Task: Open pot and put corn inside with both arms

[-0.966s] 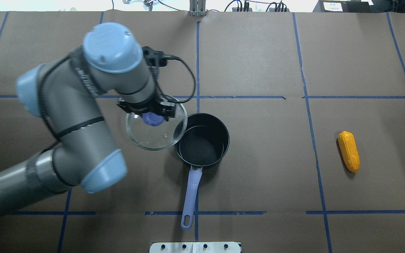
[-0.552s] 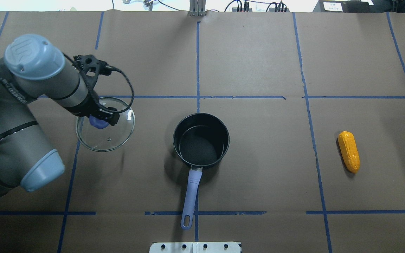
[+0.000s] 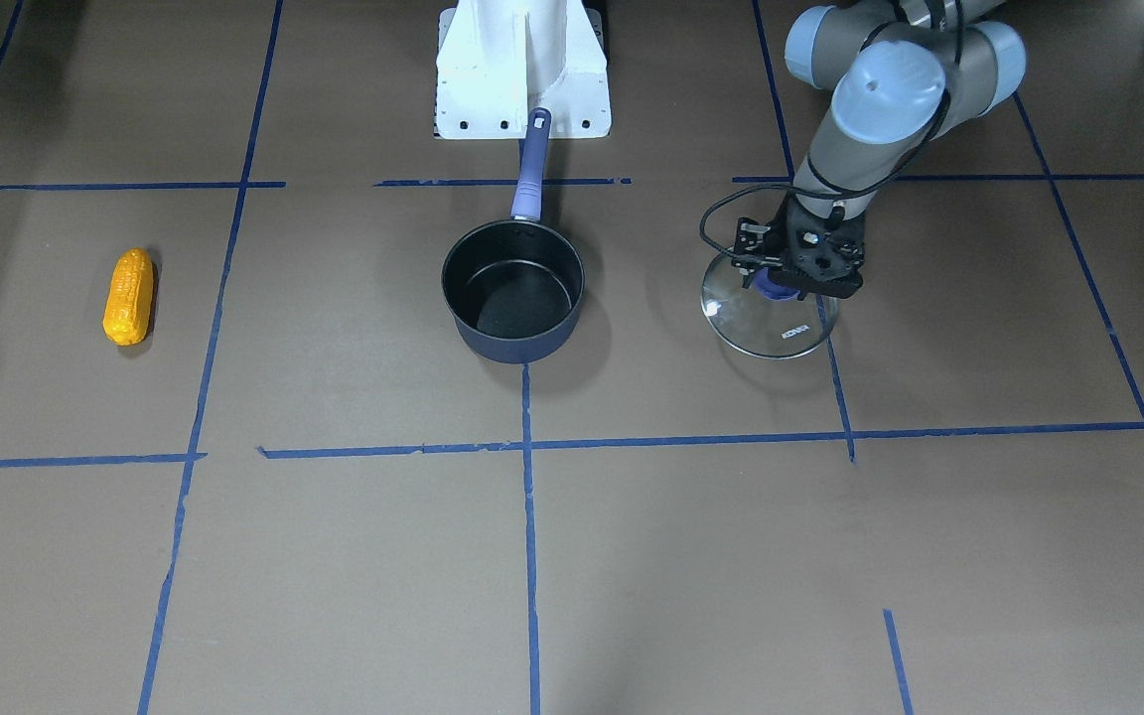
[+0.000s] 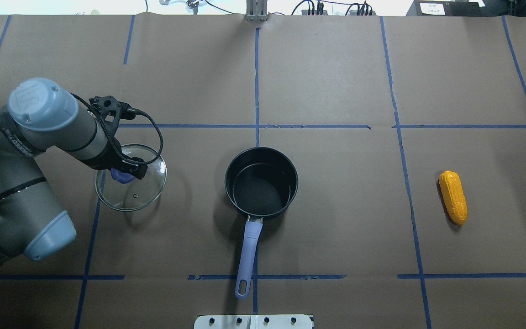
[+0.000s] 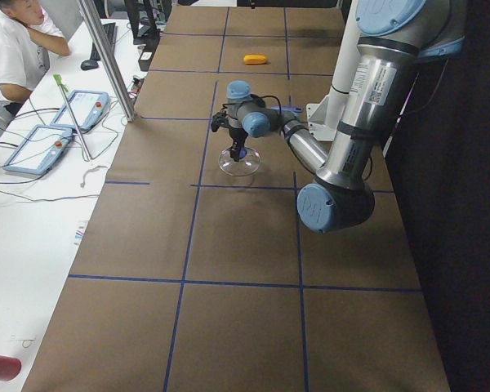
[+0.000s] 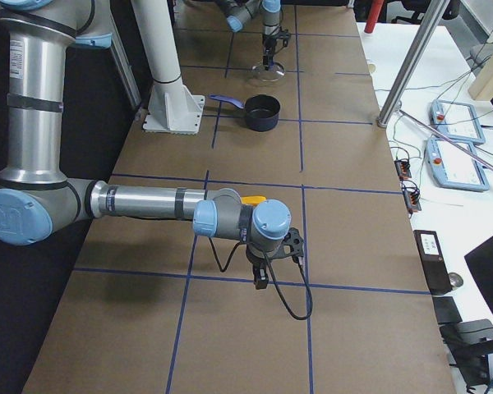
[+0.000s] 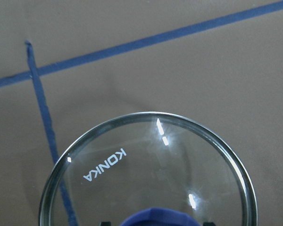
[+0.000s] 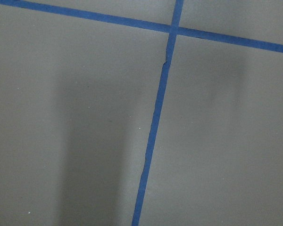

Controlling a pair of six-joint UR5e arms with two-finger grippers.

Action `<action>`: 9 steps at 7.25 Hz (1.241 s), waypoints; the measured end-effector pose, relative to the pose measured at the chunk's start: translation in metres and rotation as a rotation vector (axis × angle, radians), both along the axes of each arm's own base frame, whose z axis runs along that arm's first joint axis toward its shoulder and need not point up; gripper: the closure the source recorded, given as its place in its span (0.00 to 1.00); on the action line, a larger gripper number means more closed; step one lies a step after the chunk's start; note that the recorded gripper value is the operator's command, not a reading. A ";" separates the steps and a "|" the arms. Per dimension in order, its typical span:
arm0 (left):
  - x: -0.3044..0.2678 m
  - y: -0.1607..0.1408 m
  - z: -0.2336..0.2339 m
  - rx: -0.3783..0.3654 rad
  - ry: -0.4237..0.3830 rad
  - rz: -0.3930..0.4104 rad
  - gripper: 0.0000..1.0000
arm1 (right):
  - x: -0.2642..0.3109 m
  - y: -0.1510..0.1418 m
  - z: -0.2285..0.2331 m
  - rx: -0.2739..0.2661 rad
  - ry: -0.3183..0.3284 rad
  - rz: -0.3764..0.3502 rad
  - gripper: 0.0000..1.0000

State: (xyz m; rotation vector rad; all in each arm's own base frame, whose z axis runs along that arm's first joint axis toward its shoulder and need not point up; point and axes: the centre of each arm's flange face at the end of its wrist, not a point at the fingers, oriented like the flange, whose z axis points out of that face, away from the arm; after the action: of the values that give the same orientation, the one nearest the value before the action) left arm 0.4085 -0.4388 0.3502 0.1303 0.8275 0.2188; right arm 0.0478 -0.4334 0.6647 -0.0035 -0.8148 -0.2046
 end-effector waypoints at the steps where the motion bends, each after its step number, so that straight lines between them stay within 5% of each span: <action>1: 0.017 0.010 0.004 -0.015 0.021 0.001 0.98 | 0.000 0.000 0.000 0.000 0.000 0.000 0.00; 2: 0.027 0.017 0.007 -0.024 0.032 0.003 0.74 | 0.000 0.000 0.000 0.000 0.000 0.000 0.00; 3: 0.033 0.021 0.007 -0.029 0.036 0.005 0.09 | 0.000 0.000 0.000 0.000 0.000 0.000 0.00; 4: 0.036 0.024 0.008 -0.028 0.035 0.010 0.00 | 0.000 0.000 0.000 0.001 0.000 -0.001 0.00; 7: 0.026 0.020 -0.001 -0.019 0.048 0.007 0.00 | -0.003 -0.009 -0.011 0.064 -0.003 -0.002 0.00; 9: -0.033 -0.015 0.001 0.003 0.044 0.025 0.00 | -0.009 -0.015 -0.019 0.109 -0.006 0.002 0.00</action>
State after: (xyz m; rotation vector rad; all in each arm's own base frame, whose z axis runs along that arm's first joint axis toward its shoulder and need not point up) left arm 0.3754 -0.4539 0.3513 0.1282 0.8729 0.2413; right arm 0.0387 -0.4483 0.6454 0.1003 -0.8086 -0.2474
